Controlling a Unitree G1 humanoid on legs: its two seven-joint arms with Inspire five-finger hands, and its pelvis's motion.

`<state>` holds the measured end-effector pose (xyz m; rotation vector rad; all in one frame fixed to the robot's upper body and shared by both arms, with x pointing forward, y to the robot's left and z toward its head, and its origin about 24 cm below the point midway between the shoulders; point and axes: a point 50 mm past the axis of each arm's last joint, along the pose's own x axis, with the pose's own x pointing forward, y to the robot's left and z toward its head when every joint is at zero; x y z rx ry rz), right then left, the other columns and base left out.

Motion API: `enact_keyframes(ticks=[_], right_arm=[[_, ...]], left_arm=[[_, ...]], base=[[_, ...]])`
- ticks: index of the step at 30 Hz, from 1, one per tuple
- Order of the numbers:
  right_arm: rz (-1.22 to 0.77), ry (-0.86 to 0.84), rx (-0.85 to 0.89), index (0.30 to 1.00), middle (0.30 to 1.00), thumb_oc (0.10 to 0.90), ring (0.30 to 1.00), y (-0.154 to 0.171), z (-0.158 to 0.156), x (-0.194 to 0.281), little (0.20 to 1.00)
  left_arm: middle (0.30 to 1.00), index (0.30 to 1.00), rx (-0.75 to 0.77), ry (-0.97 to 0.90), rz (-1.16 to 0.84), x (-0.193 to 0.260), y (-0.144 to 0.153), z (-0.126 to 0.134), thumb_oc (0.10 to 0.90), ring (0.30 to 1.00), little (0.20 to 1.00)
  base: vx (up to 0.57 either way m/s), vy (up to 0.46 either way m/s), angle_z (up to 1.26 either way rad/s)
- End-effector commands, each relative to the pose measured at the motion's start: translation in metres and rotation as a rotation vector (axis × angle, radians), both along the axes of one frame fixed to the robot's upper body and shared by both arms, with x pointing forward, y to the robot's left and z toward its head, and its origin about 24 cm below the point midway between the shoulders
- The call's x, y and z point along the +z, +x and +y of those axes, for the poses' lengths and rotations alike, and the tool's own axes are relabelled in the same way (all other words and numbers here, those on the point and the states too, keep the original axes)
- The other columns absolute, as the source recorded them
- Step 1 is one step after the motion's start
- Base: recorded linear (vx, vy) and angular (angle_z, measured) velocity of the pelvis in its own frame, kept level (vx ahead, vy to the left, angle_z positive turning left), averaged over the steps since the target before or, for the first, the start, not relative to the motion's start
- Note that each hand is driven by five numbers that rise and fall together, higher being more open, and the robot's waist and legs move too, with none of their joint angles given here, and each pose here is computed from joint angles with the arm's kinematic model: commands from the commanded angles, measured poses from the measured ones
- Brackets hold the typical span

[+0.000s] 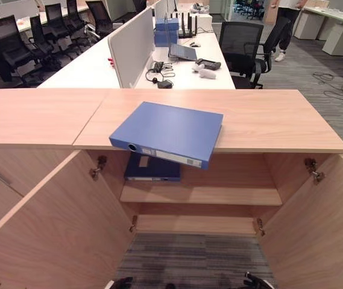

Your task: Put the empty folder in the office cabinet

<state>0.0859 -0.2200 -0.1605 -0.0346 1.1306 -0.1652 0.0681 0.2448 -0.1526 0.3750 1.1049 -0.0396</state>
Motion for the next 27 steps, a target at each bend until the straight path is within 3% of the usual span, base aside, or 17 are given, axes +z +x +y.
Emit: enact_keyframes(ticks=[1,3,12,27], right_arm=[[-0.153,-0.039,0.054,0.900,0.900,0.800,0.900,0.049,-0.009,0.017,0.900],[-0.199,-0.053,0.012,0.900,0.900,0.800,0.900,0.060,-0.015,0.023,0.900],[-0.213,-0.007,-0.006,0.900,0.900,0.800,0.900,0.075,-0.003,0.024,0.900],[-0.098,-0.070,-0.019,0.900,0.900,0.800,0.900,0.035,-0.022,0.013,0.900]], left_arm=[[0.900,0.900,-0.059,-0.021,-0.186,0.014,0.062,-0.013,0.800,0.900,0.900],[0.900,0.900,-0.073,-0.014,-0.258,0.025,0.086,-0.012,0.800,0.900,0.900],[0.900,0.900,-0.068,0.032,-0.280,0.033,0.093,0.005,0.800,0.900,0.900],[0.900,0.900,0.036,-0.021,-0.231,0.019,0.073,-0.005,0.800,0.900,0.900]], base=[[-0.13,-0.033,0.08],[-0.21,-0.005,0.27],[0.01,0.115,0.14],[0.11,-0.059,0.20]])
